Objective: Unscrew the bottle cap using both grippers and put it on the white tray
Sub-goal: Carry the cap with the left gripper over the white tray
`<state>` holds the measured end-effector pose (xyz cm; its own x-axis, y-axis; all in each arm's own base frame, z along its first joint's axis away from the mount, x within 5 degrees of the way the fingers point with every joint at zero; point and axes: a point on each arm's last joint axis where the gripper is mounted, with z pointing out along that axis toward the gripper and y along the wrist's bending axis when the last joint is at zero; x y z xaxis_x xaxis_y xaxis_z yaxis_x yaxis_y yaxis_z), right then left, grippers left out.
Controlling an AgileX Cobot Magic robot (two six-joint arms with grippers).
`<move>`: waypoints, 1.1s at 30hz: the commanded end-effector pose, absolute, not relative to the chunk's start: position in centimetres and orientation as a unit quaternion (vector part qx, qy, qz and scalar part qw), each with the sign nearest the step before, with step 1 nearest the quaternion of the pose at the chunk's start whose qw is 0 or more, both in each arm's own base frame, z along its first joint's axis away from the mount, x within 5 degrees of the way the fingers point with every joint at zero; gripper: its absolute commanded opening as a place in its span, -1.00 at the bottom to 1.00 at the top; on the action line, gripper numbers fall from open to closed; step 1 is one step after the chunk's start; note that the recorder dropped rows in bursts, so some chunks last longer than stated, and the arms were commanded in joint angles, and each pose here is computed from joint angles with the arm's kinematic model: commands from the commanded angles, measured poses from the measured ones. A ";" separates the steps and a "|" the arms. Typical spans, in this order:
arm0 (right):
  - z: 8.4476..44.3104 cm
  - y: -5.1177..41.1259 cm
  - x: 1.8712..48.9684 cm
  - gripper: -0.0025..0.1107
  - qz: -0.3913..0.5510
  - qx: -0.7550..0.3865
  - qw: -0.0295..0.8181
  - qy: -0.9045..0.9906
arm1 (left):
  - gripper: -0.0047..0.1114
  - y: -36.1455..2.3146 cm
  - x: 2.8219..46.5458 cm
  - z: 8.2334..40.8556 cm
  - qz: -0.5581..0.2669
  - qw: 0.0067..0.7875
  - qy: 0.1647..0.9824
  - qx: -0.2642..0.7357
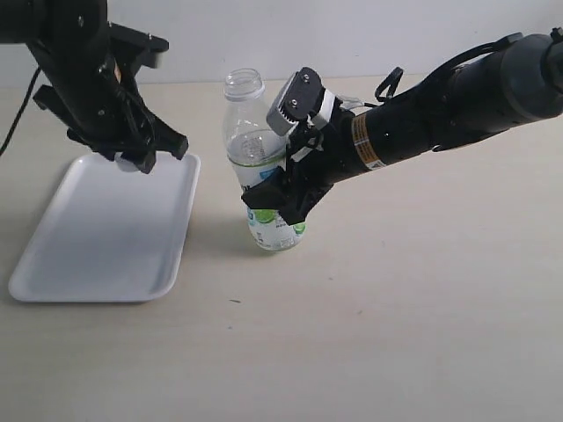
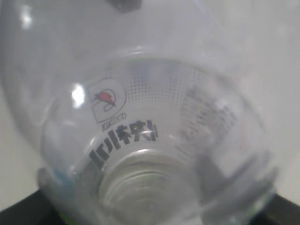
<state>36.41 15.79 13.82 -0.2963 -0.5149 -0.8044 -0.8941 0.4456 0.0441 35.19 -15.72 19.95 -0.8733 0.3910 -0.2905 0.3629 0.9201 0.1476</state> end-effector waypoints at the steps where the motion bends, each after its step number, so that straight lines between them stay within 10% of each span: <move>1: 13.6 15.5 36.5 -0.96 0.245 -0.435 0.363 0.787 | -0.92 -15.6 34.8 17.5 0.040 0.145 0.969 0.197; 21: 13.6 15.5 36.5 -0.96 0.248 -0.429 0.360 0.791 | -0.87 -15.6 35.1 11.6 0.048 0.092 0.975 0.197; 33: 13.5 15.5 36.5 -0.96 0.248 -0.430 0.359 0.790 | 0.16 -15.6 35.1 12.4 0.048 0.101 0.975 0.194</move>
<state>36.54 15.70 13.79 -0.3754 -0.4753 -0.7957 -0.8580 0.5030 0.1043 35.03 -15.74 11.65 -0.8990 0.4098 -0.1543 0.3910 0.9099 0.1383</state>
